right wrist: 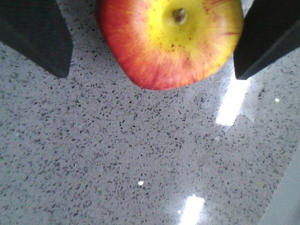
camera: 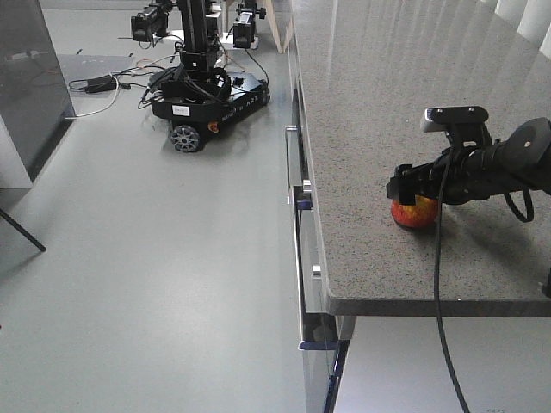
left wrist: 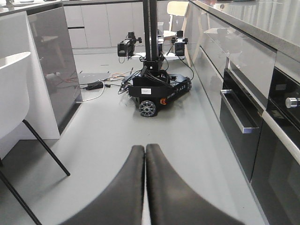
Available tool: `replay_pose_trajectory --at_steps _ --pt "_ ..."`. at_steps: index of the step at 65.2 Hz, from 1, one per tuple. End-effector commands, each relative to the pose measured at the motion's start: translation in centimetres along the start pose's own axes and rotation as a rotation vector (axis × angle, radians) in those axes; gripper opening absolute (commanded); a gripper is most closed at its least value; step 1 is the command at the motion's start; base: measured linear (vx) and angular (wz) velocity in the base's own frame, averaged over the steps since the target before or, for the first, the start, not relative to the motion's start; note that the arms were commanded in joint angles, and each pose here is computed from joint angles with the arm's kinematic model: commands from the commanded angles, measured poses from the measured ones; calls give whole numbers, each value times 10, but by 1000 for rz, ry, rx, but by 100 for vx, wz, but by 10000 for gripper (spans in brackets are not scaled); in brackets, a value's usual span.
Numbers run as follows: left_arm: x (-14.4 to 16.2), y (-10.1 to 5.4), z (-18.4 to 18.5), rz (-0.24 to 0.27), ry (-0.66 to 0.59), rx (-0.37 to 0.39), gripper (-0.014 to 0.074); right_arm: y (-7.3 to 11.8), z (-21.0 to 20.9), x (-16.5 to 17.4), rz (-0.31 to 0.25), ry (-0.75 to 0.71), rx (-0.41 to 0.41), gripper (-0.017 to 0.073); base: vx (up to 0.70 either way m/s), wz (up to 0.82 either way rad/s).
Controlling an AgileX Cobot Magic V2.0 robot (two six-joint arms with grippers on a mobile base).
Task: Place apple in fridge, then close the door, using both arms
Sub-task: 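Close the right gripper on the apple and lift it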
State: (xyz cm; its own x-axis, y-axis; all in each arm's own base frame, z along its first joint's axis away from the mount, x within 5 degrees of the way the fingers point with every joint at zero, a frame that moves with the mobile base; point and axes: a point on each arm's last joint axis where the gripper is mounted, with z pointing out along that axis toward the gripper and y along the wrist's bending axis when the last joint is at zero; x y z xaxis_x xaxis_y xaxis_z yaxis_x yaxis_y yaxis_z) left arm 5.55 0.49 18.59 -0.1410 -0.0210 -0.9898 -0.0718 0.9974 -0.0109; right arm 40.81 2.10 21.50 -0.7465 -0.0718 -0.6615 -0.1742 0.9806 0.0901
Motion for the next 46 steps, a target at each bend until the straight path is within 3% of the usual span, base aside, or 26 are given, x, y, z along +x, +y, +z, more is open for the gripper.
replay_pose_trajectory --at_steps 1,18,46 --pt "3 -1 1 -5 -54 17 -6 0 -18 -20 -17 -98 19 651 0 0" --pt "3 -1 1 -5 -54 17 -6 1 -16 -17 -16 -72 8 592 0 0" --pt "3 -1 1 -5 -54 17 -6 4 -28 -25 -25 -87 -4 252 0 0"
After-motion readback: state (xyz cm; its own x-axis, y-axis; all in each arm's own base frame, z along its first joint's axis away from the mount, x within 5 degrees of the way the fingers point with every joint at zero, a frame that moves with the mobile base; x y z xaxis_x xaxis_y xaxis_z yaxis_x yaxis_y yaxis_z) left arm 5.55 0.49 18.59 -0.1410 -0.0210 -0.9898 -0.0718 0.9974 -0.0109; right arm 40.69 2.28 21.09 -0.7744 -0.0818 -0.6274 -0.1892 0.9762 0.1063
